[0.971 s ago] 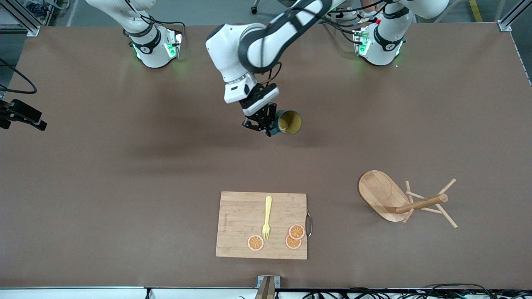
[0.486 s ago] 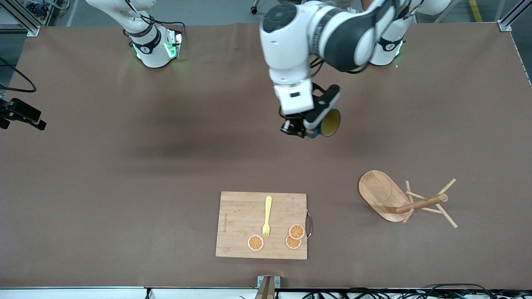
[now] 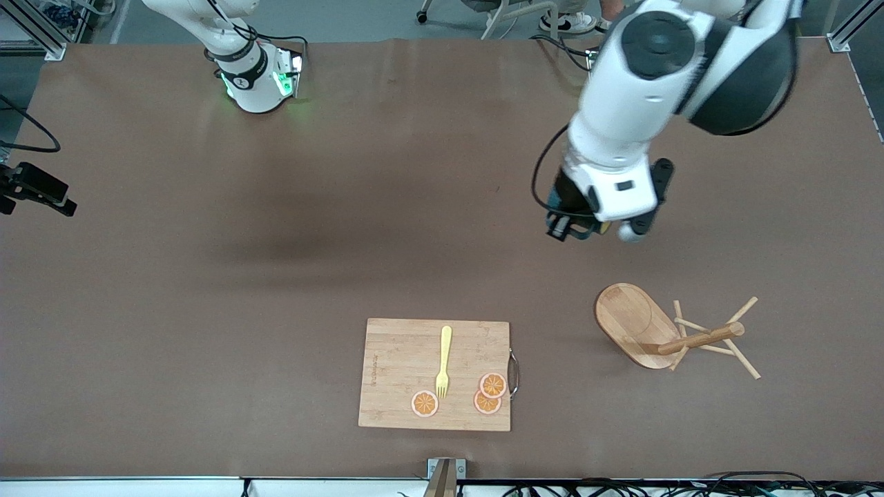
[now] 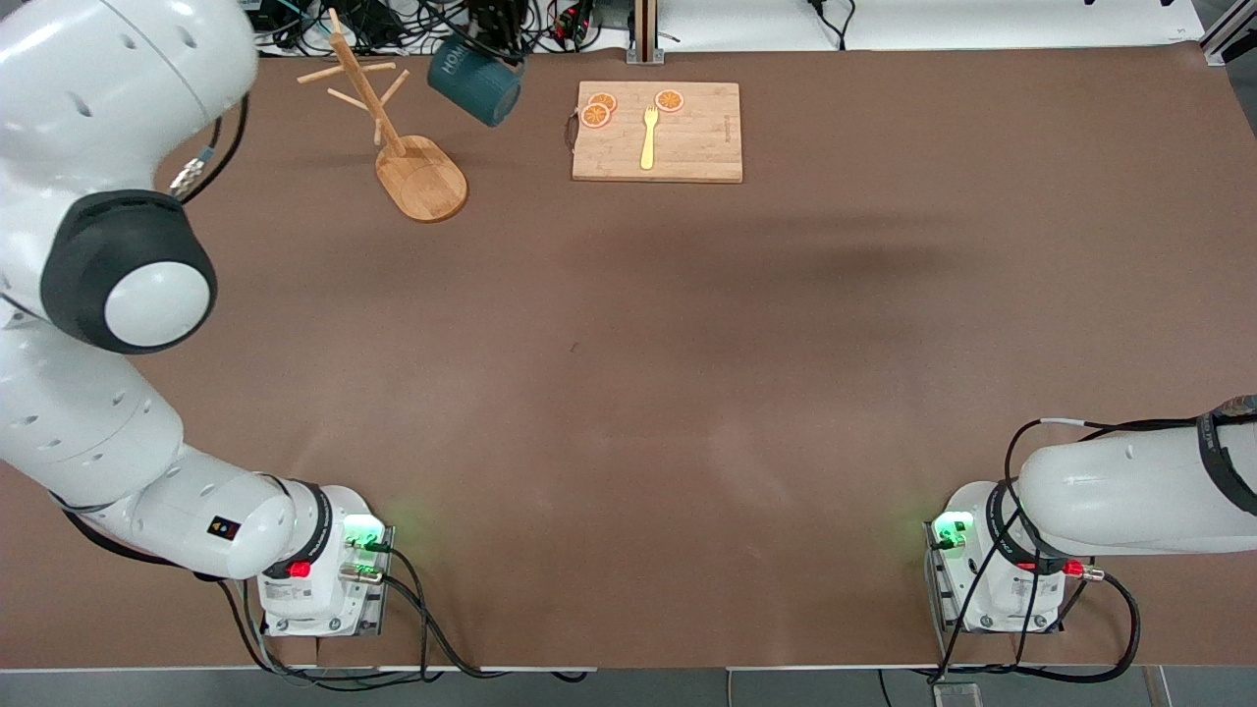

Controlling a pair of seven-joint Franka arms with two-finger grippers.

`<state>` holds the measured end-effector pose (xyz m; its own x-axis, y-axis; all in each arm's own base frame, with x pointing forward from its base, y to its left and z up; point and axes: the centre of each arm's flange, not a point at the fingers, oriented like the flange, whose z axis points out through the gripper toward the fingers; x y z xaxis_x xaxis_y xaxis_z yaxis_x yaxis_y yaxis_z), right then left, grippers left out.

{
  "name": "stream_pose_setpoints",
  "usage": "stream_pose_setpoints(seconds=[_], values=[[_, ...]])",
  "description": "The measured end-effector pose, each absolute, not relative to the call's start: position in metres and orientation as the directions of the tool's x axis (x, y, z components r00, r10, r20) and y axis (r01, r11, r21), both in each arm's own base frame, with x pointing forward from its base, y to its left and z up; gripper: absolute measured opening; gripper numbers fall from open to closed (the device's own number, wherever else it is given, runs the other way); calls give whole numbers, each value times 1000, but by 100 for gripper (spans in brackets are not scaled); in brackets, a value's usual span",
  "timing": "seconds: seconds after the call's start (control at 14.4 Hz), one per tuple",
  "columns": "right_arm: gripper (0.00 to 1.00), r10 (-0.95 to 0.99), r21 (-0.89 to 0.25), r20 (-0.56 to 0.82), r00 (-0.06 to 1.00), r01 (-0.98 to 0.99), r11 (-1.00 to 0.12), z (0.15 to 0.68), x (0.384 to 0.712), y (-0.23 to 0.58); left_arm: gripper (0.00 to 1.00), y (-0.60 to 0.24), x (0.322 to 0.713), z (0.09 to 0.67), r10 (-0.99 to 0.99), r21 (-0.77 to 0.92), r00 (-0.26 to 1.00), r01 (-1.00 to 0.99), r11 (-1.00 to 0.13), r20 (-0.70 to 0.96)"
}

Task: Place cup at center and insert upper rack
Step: 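Lift the mug with the left gripper and carry it to the mug tree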

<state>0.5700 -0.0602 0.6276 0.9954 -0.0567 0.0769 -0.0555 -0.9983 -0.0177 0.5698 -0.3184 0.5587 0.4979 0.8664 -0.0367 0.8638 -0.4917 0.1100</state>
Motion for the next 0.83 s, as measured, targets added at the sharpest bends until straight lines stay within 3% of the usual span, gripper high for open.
stream_pose_setpoints(seconds=[0.42,0.83], values=[[100,-56,-18,77,995,-55,-998,628,570,-61,5,-216,607,553,875,114,368,930,-350,-315],[100,-58,-17,86,995,-57,-998,629,571,-62,5,-155,628,510,801,135,307,951,-278,-514]])
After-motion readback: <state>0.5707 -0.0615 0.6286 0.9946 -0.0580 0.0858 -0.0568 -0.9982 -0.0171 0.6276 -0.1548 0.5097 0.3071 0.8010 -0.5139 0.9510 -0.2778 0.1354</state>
